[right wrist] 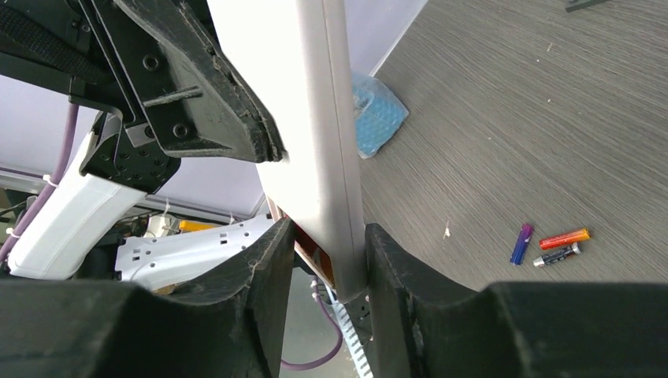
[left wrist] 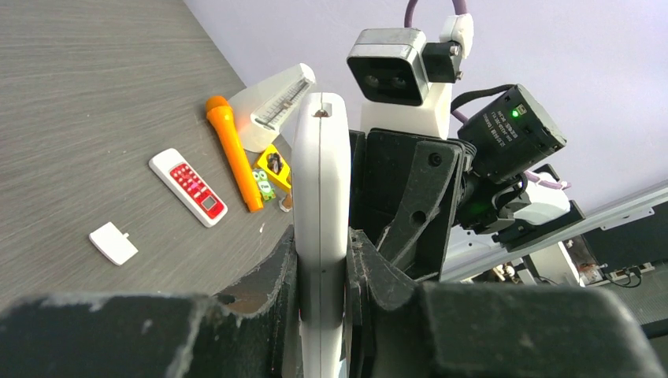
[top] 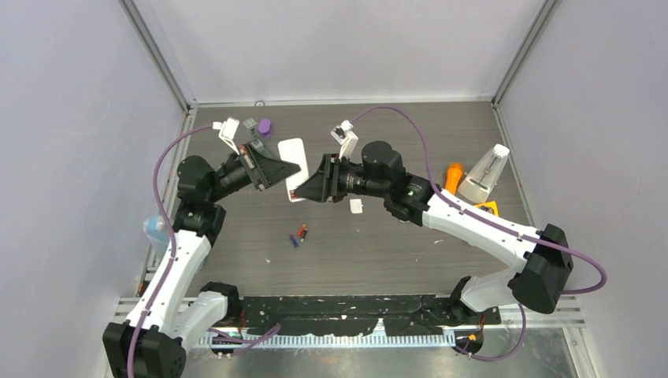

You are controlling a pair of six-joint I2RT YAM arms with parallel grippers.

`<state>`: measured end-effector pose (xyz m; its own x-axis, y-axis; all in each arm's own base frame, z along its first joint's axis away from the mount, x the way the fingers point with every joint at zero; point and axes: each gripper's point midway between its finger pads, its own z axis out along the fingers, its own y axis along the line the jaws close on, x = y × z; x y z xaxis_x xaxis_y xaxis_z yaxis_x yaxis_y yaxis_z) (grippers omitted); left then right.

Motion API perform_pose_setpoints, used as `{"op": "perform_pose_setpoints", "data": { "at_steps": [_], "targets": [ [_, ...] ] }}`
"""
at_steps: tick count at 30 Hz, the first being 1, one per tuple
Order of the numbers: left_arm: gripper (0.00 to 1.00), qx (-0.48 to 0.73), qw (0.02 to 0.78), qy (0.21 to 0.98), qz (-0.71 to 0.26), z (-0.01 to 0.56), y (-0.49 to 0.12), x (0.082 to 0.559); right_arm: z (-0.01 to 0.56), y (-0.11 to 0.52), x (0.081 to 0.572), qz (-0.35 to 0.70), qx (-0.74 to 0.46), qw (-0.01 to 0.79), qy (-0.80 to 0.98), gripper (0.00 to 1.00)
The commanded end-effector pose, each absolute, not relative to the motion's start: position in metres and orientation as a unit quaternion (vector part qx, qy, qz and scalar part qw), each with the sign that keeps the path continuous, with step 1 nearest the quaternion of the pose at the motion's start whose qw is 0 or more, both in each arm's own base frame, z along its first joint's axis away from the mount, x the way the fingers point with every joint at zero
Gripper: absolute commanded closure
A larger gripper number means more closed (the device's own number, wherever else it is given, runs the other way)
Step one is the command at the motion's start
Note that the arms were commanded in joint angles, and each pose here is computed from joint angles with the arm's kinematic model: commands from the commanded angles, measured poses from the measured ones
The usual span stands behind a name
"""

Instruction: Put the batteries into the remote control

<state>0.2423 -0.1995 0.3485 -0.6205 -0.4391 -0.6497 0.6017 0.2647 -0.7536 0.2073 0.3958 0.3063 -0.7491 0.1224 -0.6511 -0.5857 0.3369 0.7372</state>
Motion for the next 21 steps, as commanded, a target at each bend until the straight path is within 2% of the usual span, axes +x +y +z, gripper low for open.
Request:
{"op": "perform_pose_setpoints", "data": {
  "at_steps": [1, 7, 10, 12, 16, 18, 21],
  "targets": [
    [1.00, 0.084, 0.455, 0.638, -0.615, 0.376, -0.198, 0.237, 0.298, 0.396, 0.209, 0.534, -0.166, 0.319, 0.766, 0.61],
    [1.00, 0.088, 0.452, 0.633, -0.622, 0.382, -0.199, 0.236, 0.285, 0.395, 0.205, 0.517, -0.189, 0.306, 0.777, 0.68],
    [1.00, 0.087, 0.451, 0.632, -0.624, 0.382, -0.199, 0.236, 0.284, 0.395, 0.205, 0.517, -0.192, 0.302, 0.778, 0.68],
    [1.00, 0.085, 0.452, 0.633, -0.623, 0.381, -0.199, 0.237, 0.290, 0.395, 0.206, 0.519, -0.189, 0.306, 0.775, 0.64],
    [1.00, 0.072, 0.455, 0.639, -0.616, 0.375, -0.195, 0.242, 0.312, 0.392, 0.209, 0.528, -0.174, 0.326, 0.764, 0.33],
    [1.00, 0.062, 0.457, 0.646, -0.609, 0.368, -0.192, 0.247, 0.328, 0.389, 0.211, 0.535, -0.167, 0.341, 0.754, 0.23],
    [1.00, 0.043, 0.460, 0.661, -0.591, 0.355, -0.185, 0.257, 0.345, 0.382, 0.214, 0.540, -0.158, 0.364, 0.742, 0.16]
  ]
}}
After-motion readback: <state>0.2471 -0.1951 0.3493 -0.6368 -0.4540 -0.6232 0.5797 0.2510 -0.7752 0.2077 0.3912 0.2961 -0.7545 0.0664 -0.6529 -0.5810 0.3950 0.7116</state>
